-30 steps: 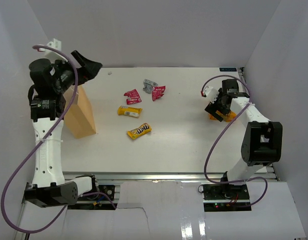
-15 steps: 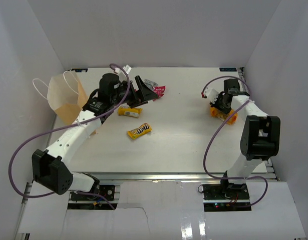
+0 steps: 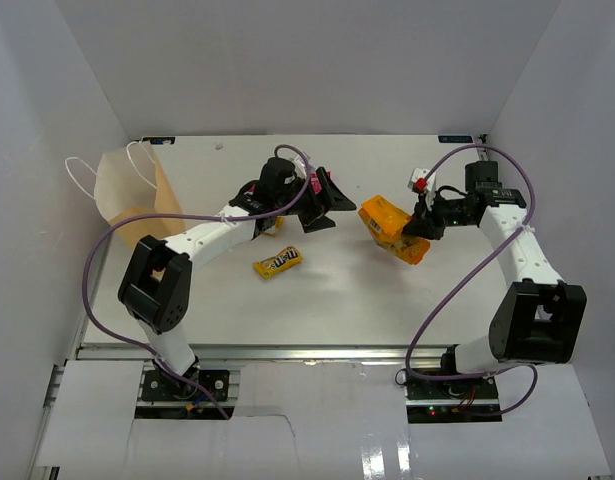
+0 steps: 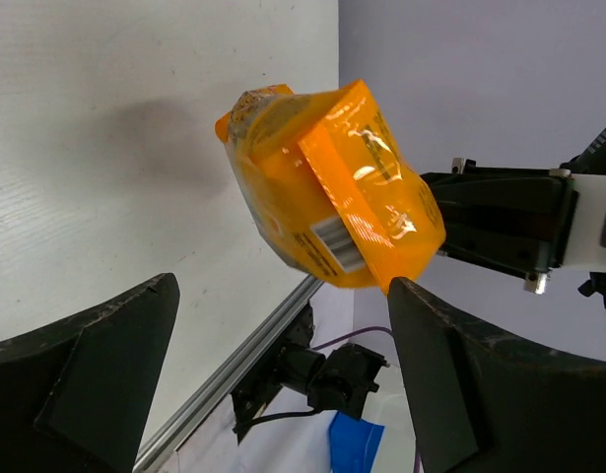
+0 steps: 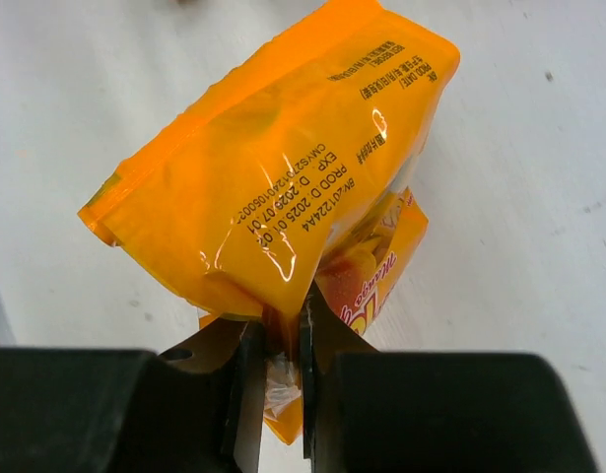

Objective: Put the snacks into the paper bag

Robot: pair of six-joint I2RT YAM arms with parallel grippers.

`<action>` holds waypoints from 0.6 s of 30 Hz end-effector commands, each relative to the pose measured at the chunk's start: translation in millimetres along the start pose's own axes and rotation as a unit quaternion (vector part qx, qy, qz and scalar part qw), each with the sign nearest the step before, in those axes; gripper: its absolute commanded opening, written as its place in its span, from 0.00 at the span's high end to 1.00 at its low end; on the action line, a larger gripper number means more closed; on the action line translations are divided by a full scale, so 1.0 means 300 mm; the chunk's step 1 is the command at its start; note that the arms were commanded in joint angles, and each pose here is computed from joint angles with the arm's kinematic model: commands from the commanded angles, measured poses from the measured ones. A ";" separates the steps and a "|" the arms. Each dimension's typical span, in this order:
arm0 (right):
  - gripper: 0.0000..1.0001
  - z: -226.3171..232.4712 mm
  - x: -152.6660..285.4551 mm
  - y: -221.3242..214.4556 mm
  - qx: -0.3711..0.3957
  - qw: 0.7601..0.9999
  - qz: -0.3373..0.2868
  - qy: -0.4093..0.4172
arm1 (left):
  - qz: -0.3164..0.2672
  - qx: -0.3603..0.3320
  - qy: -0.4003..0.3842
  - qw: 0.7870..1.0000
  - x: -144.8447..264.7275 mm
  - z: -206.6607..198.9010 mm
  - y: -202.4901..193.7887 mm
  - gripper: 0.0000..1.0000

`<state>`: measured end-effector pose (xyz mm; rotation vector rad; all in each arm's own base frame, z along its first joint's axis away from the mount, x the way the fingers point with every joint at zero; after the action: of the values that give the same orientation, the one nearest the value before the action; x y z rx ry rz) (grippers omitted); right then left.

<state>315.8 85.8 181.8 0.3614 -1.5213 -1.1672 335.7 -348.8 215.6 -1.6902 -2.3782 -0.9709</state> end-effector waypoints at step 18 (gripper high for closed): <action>0.92 0.243 -0.034 0.343 0.046 0.979 -0.142 0.137 | -0.001 0.050 -0.053 0.997 -0.037 -0.097 -0.017 0.11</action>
<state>292.0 157.3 218.3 0.5703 -1.2925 -1.2108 334.7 -368.8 224.7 -1.7099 -2.4261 -0.8071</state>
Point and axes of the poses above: each gripper's point midway between its finger pads, its own x axis back along the fingers, its own z axis along the line the jaws close on, y = z × x, the point moved 2 cm from there along x, back along the fingers, and after that the axes turned 12 degrees about -x, right-handed, at the moved point
